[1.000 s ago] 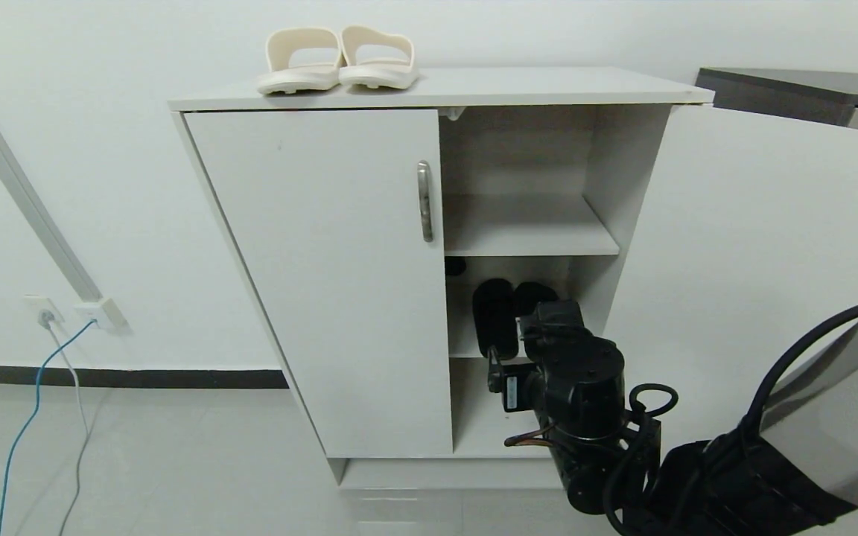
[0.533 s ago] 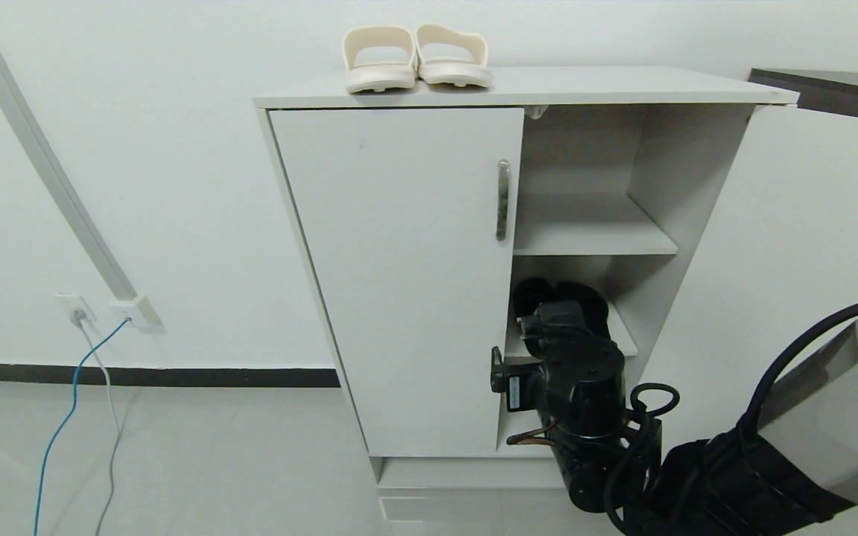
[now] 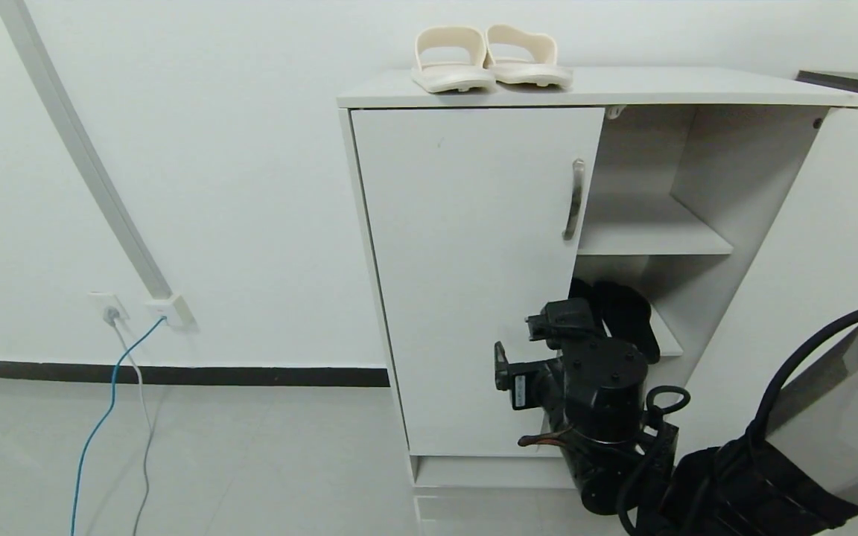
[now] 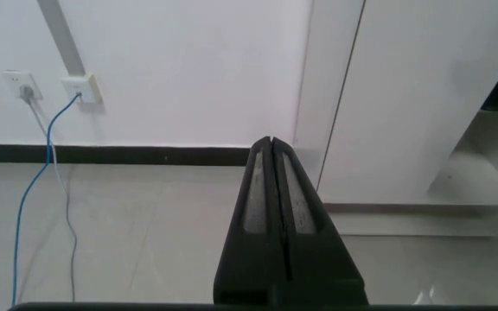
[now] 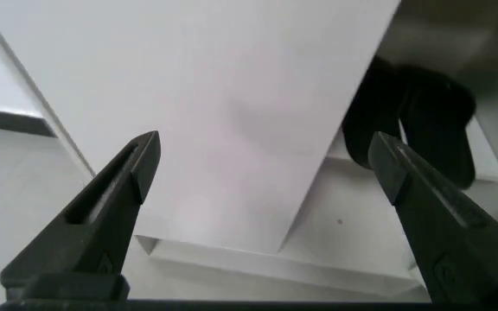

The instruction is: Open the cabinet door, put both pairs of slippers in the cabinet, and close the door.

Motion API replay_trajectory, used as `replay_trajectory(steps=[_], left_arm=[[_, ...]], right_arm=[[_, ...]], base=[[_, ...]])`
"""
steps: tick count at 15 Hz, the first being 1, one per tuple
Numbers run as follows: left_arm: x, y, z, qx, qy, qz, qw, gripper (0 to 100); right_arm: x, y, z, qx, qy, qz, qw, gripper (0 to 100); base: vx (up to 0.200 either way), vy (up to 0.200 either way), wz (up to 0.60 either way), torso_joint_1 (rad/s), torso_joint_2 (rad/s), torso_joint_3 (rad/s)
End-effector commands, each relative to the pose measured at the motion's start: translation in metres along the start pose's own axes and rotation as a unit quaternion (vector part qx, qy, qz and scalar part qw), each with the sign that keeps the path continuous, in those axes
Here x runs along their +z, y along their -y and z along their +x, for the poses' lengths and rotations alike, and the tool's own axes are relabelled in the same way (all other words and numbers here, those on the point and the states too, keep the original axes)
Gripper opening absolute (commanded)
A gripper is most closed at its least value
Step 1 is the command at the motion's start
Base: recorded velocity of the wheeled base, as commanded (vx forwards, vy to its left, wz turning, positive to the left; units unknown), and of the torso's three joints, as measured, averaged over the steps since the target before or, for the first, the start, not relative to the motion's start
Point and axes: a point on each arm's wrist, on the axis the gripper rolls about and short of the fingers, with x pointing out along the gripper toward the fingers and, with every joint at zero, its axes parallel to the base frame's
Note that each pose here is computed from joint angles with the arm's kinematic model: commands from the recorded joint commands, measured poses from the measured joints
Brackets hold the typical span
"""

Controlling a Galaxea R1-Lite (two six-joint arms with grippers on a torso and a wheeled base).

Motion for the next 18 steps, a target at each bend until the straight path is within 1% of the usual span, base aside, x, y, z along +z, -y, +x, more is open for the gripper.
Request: replay_trajectory(steps=[1,9,18], left_arm=[[0.0,0.0,0.0001,0.0,-0.001,0.0,1.0,0],[0.0,0.0,0.0001,0.0,-0.001,-0.002,1.0,0],[0.0,0.0,0.0001,0.0,-0.001,-0.002,1.0,0]], right_arm=[[-0.0003,0.003,0.0,-0.005,-0.001,-0.002,1.0,100],[-0.0021,0.0027,-0.0012,-0.003,-0.003,-0.015,1.0,100],[-0.003,0.0022,-0.0007,-0.003,-0.002,-0.014,1.0,100]], base=[[0.0,0.0,0.0,0.0,0.0,0.0],[0.0,0.0,0.0,0.0,0.0,0.0],[0.0,0.0,0.0,0.0,-0.01,-0.015]])
